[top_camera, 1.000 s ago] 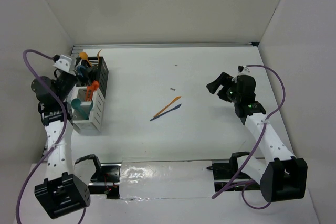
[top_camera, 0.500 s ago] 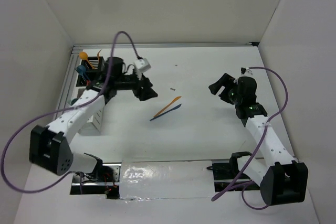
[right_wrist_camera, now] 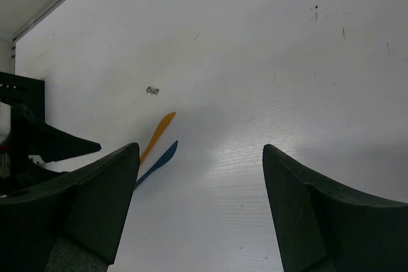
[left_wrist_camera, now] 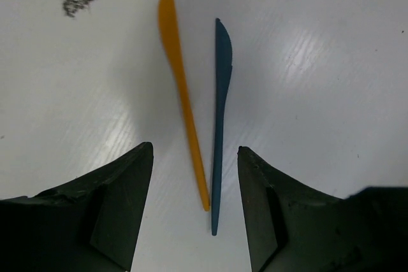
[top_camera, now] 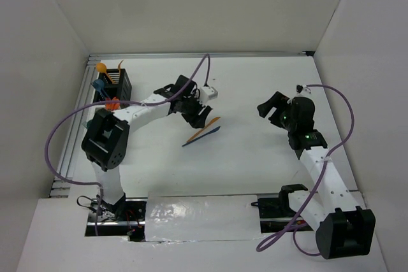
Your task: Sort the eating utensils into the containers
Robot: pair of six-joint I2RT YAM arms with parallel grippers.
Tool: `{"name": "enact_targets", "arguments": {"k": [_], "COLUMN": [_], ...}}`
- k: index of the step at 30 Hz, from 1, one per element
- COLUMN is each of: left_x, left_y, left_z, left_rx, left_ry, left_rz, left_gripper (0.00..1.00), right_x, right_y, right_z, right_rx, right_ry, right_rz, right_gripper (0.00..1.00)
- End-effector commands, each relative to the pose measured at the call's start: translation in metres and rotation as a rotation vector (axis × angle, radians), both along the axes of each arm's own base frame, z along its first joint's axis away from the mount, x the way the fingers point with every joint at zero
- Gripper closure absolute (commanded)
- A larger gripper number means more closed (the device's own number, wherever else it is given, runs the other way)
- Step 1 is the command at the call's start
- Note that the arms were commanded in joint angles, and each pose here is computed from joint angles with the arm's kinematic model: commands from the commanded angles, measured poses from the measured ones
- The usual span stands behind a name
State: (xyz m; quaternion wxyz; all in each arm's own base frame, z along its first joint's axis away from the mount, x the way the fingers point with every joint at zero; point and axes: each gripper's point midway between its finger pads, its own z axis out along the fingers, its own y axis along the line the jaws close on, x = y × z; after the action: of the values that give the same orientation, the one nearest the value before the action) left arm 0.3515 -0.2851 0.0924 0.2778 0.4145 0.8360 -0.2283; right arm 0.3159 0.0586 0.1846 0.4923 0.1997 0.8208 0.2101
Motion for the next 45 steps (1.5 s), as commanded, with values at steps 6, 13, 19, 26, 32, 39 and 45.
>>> {"name": "enact_targets", "arguments": {"k": [6, 13, 19, 26, 32, 39, 45], "left_x": [-0.007, -0.004, -0.005, -0.029, -0.051, -0.028, 0.026], "left_y": [-0.011, 0.002, 0.004, 0.016, 0.027, 0.002, 0.012], "left_z": [-0.036, -0.062, -0.069, -0.102, -0.126, -0.06, 0.085], "left_rx": [0.153, 0.254, 0.264, 0.352, 0.416, 0.151, -0.231], "left_ry": [0.023, 0.018, 0.025, 0.146, 0.212, 0.147, -0.155], "left_rz": [-0.022, 0.032, 0.033, 0.001, -0.015, 0.012, 0.033], "left_gripper": [0.35, 0.37, 0.41, 0.56, 0.75, 0.96, 0.97], "right_x": [-0.001, -0.003, -0.002, -0.004, -0.006, -0.006, -0.004], "right_y": [-0.004, -0.005, -0.006, -0.01, -0.007, -0.008, -0.005], "right_z": [-0.009, -0.003, -0.004, -0.002, -0.005, -0.002, 0.015], "right_rx": [-0.021, -0.016, -0.017, -0.023, -0.01, -0.005, 0.005], "right_ry": [0.012, -0.014, -0.011, -0.018, -0.016, -0.019, -0.057], "right_rz": [-0.003, -0.016, -0.019, -0.036, -0.029, -0.034, -0.026], "right_gripper": [0.17, 0.18, 0.18, 0.18, 0.18, 0.18, 0.18]}}
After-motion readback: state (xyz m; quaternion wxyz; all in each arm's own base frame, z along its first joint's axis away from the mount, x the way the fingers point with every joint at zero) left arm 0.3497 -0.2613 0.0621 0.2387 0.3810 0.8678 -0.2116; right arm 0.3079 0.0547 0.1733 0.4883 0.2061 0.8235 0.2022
